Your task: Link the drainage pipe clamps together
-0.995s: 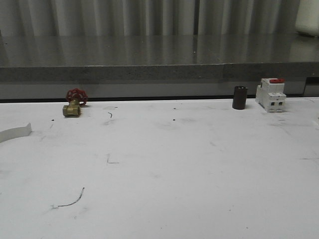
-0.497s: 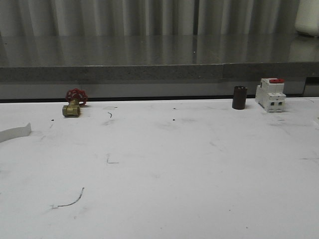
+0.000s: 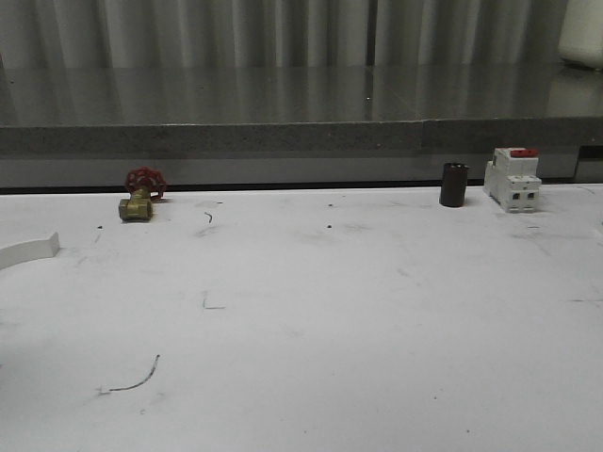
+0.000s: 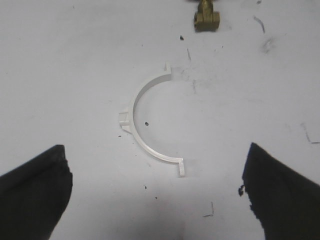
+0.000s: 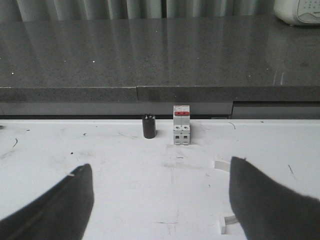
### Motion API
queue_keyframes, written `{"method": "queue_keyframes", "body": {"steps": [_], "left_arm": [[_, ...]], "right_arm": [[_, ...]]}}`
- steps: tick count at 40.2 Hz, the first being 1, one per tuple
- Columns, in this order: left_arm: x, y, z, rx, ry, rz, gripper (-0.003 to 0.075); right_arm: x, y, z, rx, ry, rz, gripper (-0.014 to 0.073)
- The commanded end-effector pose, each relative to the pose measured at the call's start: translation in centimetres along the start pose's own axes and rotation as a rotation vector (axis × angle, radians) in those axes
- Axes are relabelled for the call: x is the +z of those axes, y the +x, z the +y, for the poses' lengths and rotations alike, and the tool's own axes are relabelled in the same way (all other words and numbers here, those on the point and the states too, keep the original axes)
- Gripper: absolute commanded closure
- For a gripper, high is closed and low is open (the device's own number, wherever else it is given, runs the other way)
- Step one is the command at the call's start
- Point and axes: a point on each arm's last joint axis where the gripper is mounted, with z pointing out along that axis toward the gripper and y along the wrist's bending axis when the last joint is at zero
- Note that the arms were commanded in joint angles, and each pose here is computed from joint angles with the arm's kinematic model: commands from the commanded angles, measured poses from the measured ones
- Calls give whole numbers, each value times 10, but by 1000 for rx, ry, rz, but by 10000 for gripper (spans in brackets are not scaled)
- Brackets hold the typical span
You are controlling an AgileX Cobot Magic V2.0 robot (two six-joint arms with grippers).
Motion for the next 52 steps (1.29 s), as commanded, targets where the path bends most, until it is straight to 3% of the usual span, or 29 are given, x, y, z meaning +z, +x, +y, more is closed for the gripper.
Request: {"method": "queue_keyframes", "body": {"steps": [1,12,26,37,48,52], "left_arm": [[14,-26,5,17,-32,16,60],[86,-44,22,-22,-38,277,60],[157,-47,30,-23,-27,453,75],[174,-42,28,-26,20,487,216],[182,-38,26,-35,51,502,237],[182,-38,26,-37,53,506,314]], "right_arm": [[-2,-18,0,-8,6,-98,11],[-2,-18,0,-8,6,-98,11],[-2,-18,0,-8,6,-98,11],[-2,-18,0,-8,6,-98,11],[-2,-18,0,-8,6,-98,11],[-2,-18,0,-8,6,-98,11]]}}
